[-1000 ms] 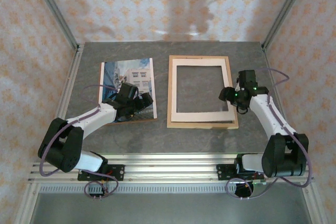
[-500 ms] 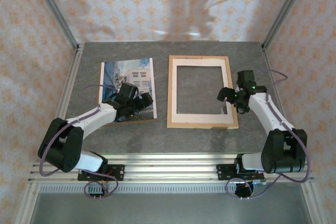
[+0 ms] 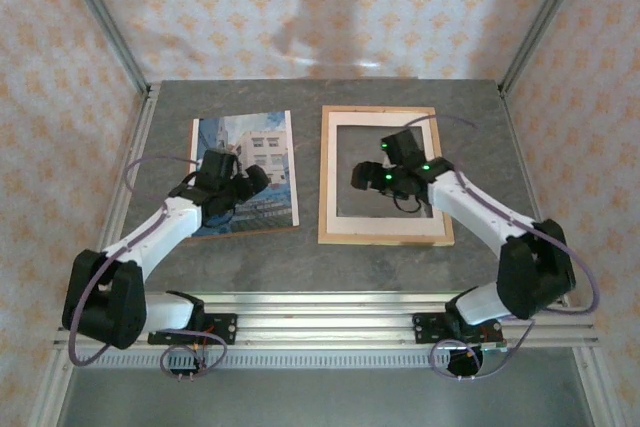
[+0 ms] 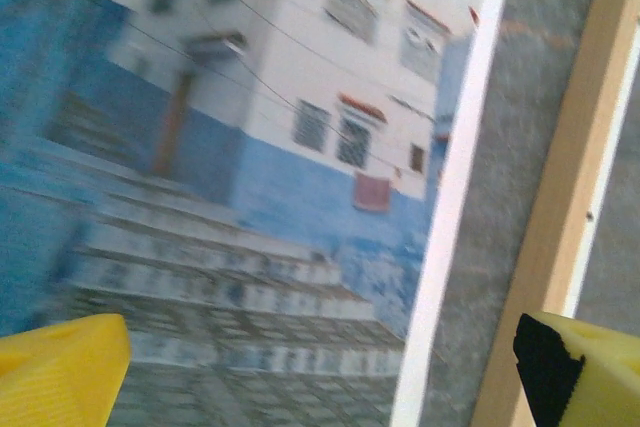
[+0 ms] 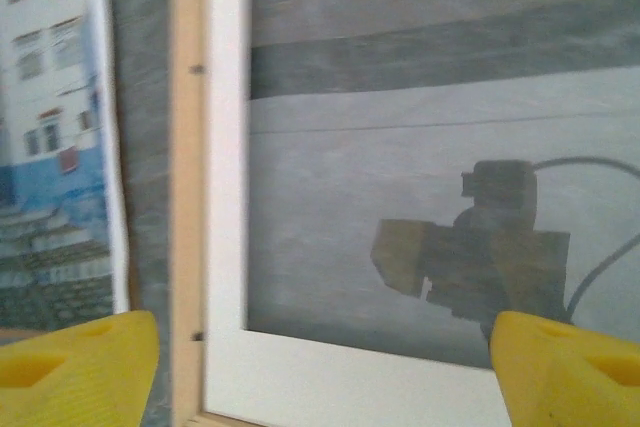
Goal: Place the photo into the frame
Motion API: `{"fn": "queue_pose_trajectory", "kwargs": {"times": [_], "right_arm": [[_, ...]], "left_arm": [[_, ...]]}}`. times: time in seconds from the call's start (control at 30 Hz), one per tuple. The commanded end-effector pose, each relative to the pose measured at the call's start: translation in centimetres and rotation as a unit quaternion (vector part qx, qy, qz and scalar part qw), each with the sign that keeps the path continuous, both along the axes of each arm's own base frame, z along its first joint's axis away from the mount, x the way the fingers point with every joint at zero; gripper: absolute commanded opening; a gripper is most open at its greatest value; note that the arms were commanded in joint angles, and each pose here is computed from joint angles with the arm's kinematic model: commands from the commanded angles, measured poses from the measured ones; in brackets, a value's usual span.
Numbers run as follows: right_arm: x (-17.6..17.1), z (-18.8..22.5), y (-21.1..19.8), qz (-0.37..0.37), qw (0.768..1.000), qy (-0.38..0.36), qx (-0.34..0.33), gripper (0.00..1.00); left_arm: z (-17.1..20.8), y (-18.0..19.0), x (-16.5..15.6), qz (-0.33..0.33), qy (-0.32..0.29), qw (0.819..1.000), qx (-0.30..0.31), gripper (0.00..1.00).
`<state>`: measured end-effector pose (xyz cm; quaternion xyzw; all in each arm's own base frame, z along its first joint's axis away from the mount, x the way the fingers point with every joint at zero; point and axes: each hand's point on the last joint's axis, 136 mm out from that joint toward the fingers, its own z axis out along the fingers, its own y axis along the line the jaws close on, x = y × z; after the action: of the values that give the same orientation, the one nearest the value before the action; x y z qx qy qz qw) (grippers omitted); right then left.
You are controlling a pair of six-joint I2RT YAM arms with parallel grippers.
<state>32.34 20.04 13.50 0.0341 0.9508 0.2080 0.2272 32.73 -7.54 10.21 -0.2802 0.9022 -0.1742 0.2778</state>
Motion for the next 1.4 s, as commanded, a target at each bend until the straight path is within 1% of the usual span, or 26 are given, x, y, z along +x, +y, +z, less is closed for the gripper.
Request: {"fn": "queue_pose_trajectory", "kwargs": {"times": [0.0, 0.03, 0.07, 0.13, 0.23, 0.33, 0.5, 0.67, 0.73, 0.9, 1.07, 1.23, 1.37], "right_arm": [[1.3, 1.2, 4.7, 0.008, 1.000, -0.027, 0.012, 0.74], [1.2, 1.0, 6.1, 0.019, 0.999, -0.025, 0.013, 0.73], [1.1, 0.8, 7.5, 0.032, 0.999, -0.022, 0.013, 0.70], [0.8, -0.1, 10.4, 0.054, 0.998, -0.008, 0.012, 0.58], [0.6, -1.8, 13.8, 0.073, 0.997, 0.012, 0.004, 0.46], [0.8, -3.8, 16.3, 0.076, 0.996, 0.030, -0.019, 0.40], [2.2, -6.1, 17.8, 0.056, 0.997, 0.036, -0.045, 0.38], [3.5, -8.3, 17.6, 0.028, 0.996, 0.036, -0.075, 0.39], [3.6, -9.0, 17.7, 0.029, 0.996, 0.040, -0.078, 0.39], [3.0, -10.7, 19.3, 0.041, 0.996, 0.063, -0.052, 0.39], [2.7, -10.5, 20.3, 0.053, 0.996, 0.065, -0.030, 0.39], [2.6, -8.7, 20.6, 0.058, 0.997, 0.049, -0.005, 0.39], [2.8, -7.4, 20.1, 0.054, 0.998, 0.034, -0.007, 0.39]], "left_arm": [[-2.0, 2.4, -1.8, 0.017, 0.027, 0.999, 0.027, 1.00], [-2.4, 2.7, -1.9, 0.021, 0.031, 0.999, 0.025, 1.00], [-2.7, 2.8, -2.0, 0.023, 0.033, 0.999, 0.023, 1.00], [-3.2, 2.9, -2.0, 0.026, 0.036, 0.999, 0.019, 1.00], [-4.1, 2.9, -1.9, 0.027, 0.043, 0.999, 0.013, 1.00], [-4.9, 2.8, -1.7, 0.026, 0.051, 0.998, 0.008, 1.00], [-5.9, 2.7, -1.8, 0.022, 0.065, 0.998, 0.000, 1.00], [-6.8, 2.6, -2.4, 0.022, 0.073, 0.997, -0.002, 1.00], [-7.2, 2.6, -2.7, 0.023, 0.077, 0.997, -0.004, 1.00], [-8.3, 2.4, -3.4, 0.021, 0.090, 0.996, -0.011, 1.00], [-8.7, 2.3, -3.5, 0.020, 0.095, 0.995, -0.013, 1.00], [-8.7, 2.3, -3.5, 0.019, 0.097, 0.995, -0.012, 1.00], [-8.8, 2.4, -3.6, 0.019, 0.099, 0.995, -0.010, 1.00]]}}
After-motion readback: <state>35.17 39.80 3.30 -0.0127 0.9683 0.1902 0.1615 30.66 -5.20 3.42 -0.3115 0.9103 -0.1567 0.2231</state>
